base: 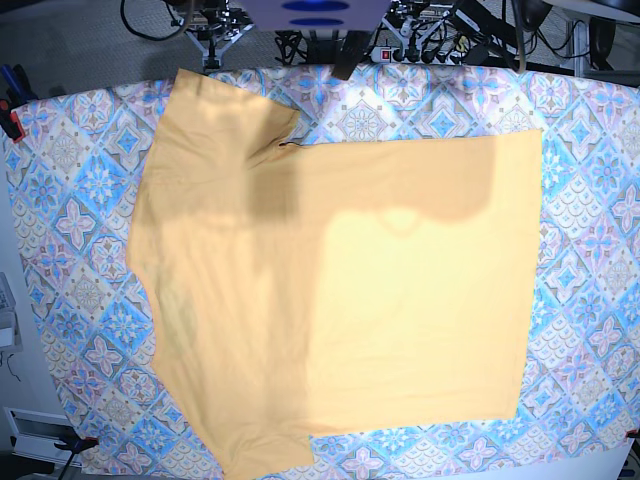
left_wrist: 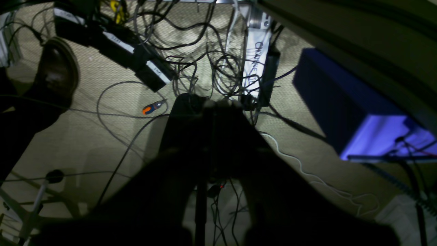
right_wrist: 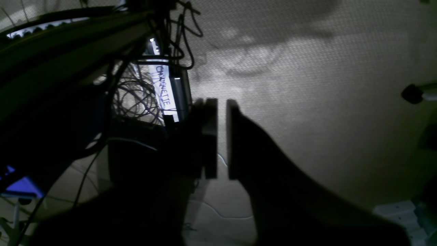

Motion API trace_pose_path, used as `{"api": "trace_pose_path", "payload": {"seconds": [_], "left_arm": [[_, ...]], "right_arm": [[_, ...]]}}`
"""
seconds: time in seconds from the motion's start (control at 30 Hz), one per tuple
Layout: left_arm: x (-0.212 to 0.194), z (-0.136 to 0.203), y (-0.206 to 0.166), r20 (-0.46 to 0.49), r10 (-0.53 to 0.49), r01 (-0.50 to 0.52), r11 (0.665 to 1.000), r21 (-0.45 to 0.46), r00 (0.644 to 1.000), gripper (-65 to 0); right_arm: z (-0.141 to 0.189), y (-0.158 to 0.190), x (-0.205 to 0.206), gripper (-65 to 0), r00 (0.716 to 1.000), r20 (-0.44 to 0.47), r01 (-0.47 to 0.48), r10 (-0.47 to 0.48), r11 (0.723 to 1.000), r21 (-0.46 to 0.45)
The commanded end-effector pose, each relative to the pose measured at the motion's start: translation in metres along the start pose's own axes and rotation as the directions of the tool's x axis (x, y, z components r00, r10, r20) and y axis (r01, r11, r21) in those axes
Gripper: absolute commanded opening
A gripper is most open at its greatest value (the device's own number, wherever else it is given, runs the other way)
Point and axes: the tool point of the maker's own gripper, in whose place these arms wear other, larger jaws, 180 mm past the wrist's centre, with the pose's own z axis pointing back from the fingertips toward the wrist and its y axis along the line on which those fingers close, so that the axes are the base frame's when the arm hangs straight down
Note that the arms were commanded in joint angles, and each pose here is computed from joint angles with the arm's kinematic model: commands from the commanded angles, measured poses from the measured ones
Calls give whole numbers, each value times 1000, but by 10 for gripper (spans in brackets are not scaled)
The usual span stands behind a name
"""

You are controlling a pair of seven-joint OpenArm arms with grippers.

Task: Fold the T-shirt properly

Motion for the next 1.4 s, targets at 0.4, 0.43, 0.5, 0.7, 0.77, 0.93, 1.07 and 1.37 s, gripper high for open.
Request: {"api": "trace_pose_path", "payload": {"seconds": [0.4,0.43,0.5,0.7,0.77,0.93,1.07,1.37], "left_arm": [[-5,1,-2,-7,1,-1,1000,-2,1000,-649],[-5,1,-2,-6,1,-1,1000,-2,1000,-649],[-5,1,-2,-6,1,-1,1000,-2,1000,-649],[-11,2,-1,-12,1,-1,1000,-2,1000,-649],[-11,2,-1,-12,1,-1,1000,-2,1000,-649],[-12,2,-1,-12,1,-1,1000,-2,1000,-649],[-12,2,-1,-12,1,-1,1000,-2,1000,-649],[-24,4,1,-28,-2,3,1000,3,1000,-649]], "right_arm": [[0,-1,0,-601,1000,7,-5,5,1000,0],[0,-1,0,-601,1000,7,-5,5,1000,0],[0,-1,0,-601,1000,7,-5,5,1000,0],[0,-1,-1,-601,1000,5,-5,5,1000,0],[0,-1,-1,-601,1000,5,-5,5,1000,0],[0,-1,-1,-601,1000,5,-5,5,1000,0],[2,-2,-9,-601,1000,-7,-7,7,1000,-1],[2,-4,-14,-601,1000,-13,-7,7,1000,-4]]}}
